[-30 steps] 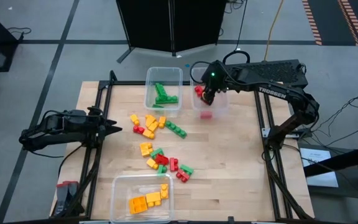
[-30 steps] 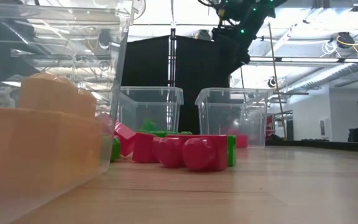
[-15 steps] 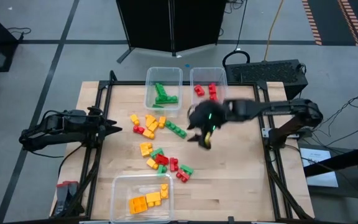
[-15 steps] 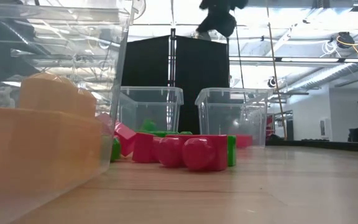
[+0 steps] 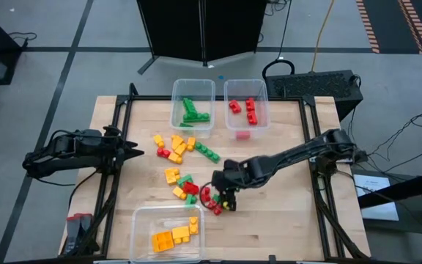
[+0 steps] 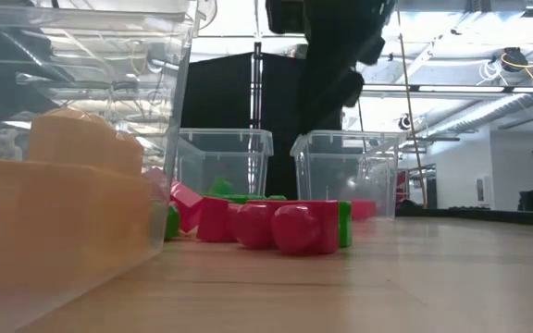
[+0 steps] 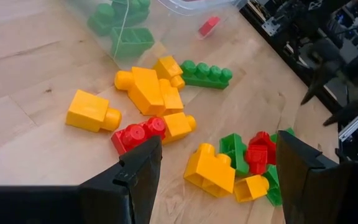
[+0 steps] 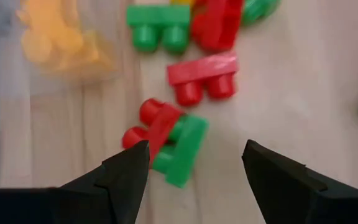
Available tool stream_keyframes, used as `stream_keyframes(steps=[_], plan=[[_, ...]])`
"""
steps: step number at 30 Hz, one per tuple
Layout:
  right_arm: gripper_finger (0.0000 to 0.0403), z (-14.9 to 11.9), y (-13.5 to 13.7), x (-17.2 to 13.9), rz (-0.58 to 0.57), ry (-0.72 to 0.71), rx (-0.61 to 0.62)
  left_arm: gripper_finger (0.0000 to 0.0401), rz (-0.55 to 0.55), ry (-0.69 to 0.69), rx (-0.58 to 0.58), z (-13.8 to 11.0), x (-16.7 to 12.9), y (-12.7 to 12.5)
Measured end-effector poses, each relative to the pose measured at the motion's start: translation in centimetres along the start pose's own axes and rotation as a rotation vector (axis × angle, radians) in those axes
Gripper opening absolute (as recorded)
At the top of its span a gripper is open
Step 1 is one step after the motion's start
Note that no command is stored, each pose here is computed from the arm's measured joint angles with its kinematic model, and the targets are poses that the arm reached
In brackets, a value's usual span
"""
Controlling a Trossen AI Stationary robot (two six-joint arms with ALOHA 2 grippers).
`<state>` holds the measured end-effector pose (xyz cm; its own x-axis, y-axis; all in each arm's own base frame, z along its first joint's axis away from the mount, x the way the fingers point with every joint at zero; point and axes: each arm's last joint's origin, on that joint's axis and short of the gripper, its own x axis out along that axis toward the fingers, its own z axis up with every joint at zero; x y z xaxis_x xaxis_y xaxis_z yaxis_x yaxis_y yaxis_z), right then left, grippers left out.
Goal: Sort blocks
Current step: Put the green game piece into the top left transparent bin
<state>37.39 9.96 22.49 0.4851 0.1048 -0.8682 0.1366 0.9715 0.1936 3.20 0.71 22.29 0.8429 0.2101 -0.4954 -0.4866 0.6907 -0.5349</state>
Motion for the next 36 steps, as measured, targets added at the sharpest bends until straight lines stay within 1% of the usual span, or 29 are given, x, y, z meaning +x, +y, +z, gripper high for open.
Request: stream_keyframes(steps=[7, 14, 20, 25, 29, 31, 36], plan=[[0.0251, -1.1, 1.3, 2.6, -0.002, 0.051, 0.039, 0.0210, 0.000, 0.000, 0.001, 0.0, 0.0, 0.0], [0.0251, -1.9, 1.0, 4.9, -0.042, 0.113, 0.039, 0.0210, -0.001, 0.002, 0.001, 0.0, 0.0, 0.0], [0.0251, -1.6, -0.1, 5.6, -0.066, 0.126, 0.055, 0.0210, -0.014, 0.013, 0.024, 0.0, 0.0, 0.0], [0.0251, -1.3, -0.5, 5.6, -0.067, 0.106, 0.065, 0.0210, -0.014, 0.013, 0.025, 0.0, 0.0, 0.0], [0.0251, -1.2, -0.5, 5.6, -0.070, 0.104, 0.065, 0.0210, -0.014, 0.013, 0.025, 0.0, 0.0, 0.0], [0.0251, -1.3, -0.6, 6.1, -0.087, 0.102, 0.069, 0.0210, -0.014, 0.013, 0.025, 0.0, 0.0, 0.0], [0.0251, -1.5, -0.3, 6.9, -0.077, 0.101, 0.076, 0.0210, -0.014, 0.014, 0.026, 0.0, 0.0, 0.0]])
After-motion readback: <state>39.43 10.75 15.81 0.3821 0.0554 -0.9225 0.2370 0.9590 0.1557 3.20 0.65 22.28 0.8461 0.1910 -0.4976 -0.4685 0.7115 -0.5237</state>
